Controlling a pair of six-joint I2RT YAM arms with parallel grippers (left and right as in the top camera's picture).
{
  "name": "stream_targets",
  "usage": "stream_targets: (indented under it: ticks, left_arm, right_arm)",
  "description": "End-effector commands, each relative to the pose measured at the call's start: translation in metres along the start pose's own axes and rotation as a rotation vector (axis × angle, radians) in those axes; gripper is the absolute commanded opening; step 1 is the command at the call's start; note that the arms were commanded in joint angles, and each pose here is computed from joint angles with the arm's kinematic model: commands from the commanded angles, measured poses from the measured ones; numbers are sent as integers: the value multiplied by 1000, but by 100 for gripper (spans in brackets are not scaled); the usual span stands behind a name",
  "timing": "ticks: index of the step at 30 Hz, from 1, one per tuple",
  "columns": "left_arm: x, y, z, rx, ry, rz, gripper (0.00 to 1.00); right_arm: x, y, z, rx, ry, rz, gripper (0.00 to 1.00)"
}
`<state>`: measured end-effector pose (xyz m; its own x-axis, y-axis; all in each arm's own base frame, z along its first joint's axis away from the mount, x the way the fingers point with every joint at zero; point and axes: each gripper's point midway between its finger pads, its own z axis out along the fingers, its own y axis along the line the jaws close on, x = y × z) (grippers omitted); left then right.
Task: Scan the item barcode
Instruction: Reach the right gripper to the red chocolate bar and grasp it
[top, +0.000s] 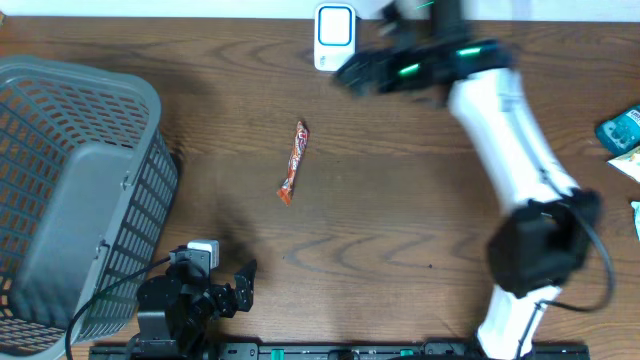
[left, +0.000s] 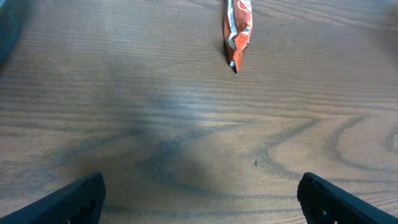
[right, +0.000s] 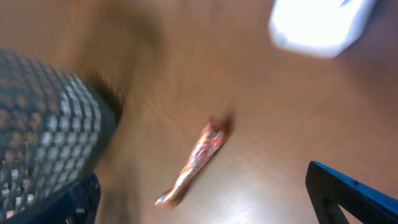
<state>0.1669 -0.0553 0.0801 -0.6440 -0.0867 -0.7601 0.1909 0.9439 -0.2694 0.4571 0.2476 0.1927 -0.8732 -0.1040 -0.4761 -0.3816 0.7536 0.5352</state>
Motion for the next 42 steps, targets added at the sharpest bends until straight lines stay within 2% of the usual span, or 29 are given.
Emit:
stream_targets:
  ticks: [1, 5, 8, 13, 16, 20, 22, 24, 26, 30, 32, 35, 38, 40, 42]
  left_arm:
    - [15, 0, 2, 5, 54, -28, 98]
    - [15, 0, 2, 5, 54, -28, 98]
    - [15, 1, 2, 5, 54, -28, 98]
    - [15, 0, 2, 5, 54, -28, 98]
    - [15, 1, 2, 5, 54, -28, 98]
    - [15, 0, 2, 5, 54, -28, 98]
    - [15, 1, 2, 5, 54, -28, 98]
    - [15, 1, 2, 5, 54, -29, 98]
    - [15, 1, 2, 5, 54, -28, 98]
    - [15, 0, 2, 5, 54, -28, 98]
    - [15, 0, 2, 5, 54, -28, 98]
    - [15, 1, 2, 5, 54, -28, 98]
    - [15, 0, 2, 5, 54, -28, 98]
    - [15, 1, 2, 5, 54, -28, 98]
    - [15, 0, 2, 5, 54, -28, 98]
  right_arm:
    - [40, -16, 54, 305, 73, 153, 99]
    - [66, 7, 88, 415, 85, 123, 97]
    - [74, 21, 103, 506, 37, 52, 96]
    - [92, 10, 123, 710, -10, -33, 93]
    - [105, 0, 139, 737, 20, -46, 91]
    - [131, -1, 161, 670, 126, -22, 84]
    - [140, -1, 163, 659, 164, -16, 69]
    - [149, 0, 160, 656, 206, -9, 27]
    - [153, 1, 149, 661, 241, 5, 1]
    - [146, 7, 109, 629, 292, 24, 1]
    - [136, 15, 85, 550, 330, -49, 1]
    - [127, 34, 52, 315, 405, -215, 1]
    - [129, 66, 20, -33, 452, -343, 1]
    - [132, 87, -2, -270, 450, -378, 1]
    - [133, 96, -21, -430, 436, -383, 1]
